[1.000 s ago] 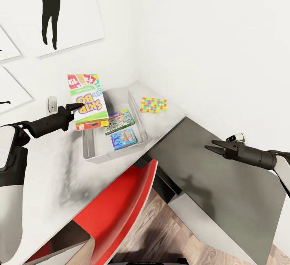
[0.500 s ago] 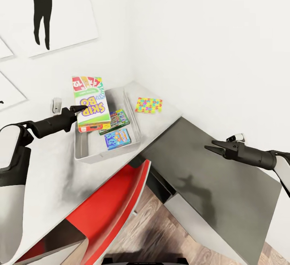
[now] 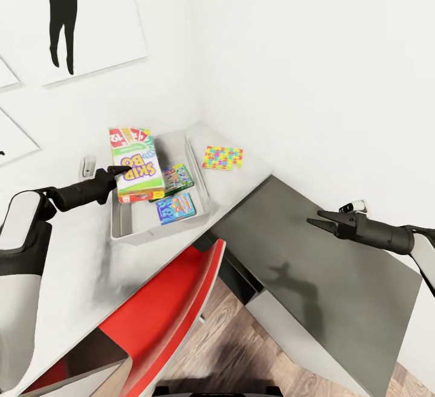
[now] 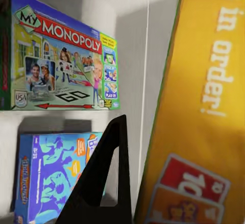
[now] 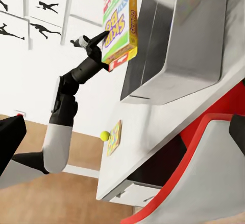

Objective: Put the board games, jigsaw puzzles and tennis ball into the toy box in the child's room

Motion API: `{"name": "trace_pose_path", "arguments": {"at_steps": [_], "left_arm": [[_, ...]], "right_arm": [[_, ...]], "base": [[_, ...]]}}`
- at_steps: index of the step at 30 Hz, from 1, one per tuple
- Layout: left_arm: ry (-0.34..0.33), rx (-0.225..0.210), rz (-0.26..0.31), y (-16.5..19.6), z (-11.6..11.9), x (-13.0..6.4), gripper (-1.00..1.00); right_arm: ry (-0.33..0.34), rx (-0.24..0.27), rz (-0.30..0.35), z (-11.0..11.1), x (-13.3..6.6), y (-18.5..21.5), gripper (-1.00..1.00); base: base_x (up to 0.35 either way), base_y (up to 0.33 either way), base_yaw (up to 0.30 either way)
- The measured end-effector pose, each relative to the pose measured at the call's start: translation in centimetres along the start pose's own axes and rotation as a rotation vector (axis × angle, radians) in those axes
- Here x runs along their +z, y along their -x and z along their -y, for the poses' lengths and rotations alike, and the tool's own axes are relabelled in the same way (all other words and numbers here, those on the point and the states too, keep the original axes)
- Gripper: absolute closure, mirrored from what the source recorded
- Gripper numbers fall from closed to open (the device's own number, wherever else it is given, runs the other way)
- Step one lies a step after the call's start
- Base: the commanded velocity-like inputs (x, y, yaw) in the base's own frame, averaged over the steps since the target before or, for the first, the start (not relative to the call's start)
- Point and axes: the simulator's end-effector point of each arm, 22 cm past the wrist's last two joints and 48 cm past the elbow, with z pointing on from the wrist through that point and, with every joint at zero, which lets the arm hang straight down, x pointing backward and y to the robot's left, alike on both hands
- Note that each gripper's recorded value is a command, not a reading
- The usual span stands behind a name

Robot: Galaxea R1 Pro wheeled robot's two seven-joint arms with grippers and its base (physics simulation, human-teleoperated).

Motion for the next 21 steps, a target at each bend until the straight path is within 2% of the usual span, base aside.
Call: {"name": "trace_pose_path", "arguments": {"at_steps": [4, 5, 8, 9, 13, 14, 18, 21], "left_arm": [[0.069, -0.063, 0.018, 1.8, -2.5, 1.7, 1.0], [0.065, -0.066, 0.018, 1.8, -2.4, 1.8, 1.0], [0.118, -0.103, 0.007, 2.5, -3.5, 3.7, 1.0], [0.115, -0.106, 0.007, 2.5, -3.5, 3.7, 1.0], [0.159, -0.116, -0.015, 1.9, -3.2, 6.6, 1.0], [0.161, -0.115, -0.014, 1.9, -3.2, 6.6, 1.0], [0.175, -0.105, 0.005, 1.6, -2.1, 9.0, 1.0], [0.168, -0.104, 0.009, 1.2, -1.4, 9.8, 1.0]], "right_arm": [[0.001, 0.0, 0.0, 0.0, 0.0, 0.0, -1.0], [0.001, 0.0, 0.0, 0.0, 0.0, 0.0, -1.0], [0.001, 0.0, 0.0, 0.0, 0.1, 0.0, -1.0], [0.001, 0.0, 0.0, 0.0, 0.1, 0.0, -1.0], [0.001, -0.01, -0.005, -0.3, 0.2, 0.0, -1.0], [0.001, -0.01, -0.005, -0.3, 0.2, -0.1, -1.0], [-0.012, -0.018, -0.01, -0.2, 0.3, -0.1, -1.0], [-0.017, -0.02, -0.011, -0.1, 0.4, -0.1, -1.0]], "base": [[0.0, -0.001, 0.0], [0.0, 0.0, 0.0], [0.0, 0.0, 0.0], [0.0, 0.0, 0.0], [0.0, 0.0, 0.0], [0.0, 0.0, 0.0], [0.0, 0.0, 0.0], [0.0, 0.0, 0.0]]}}
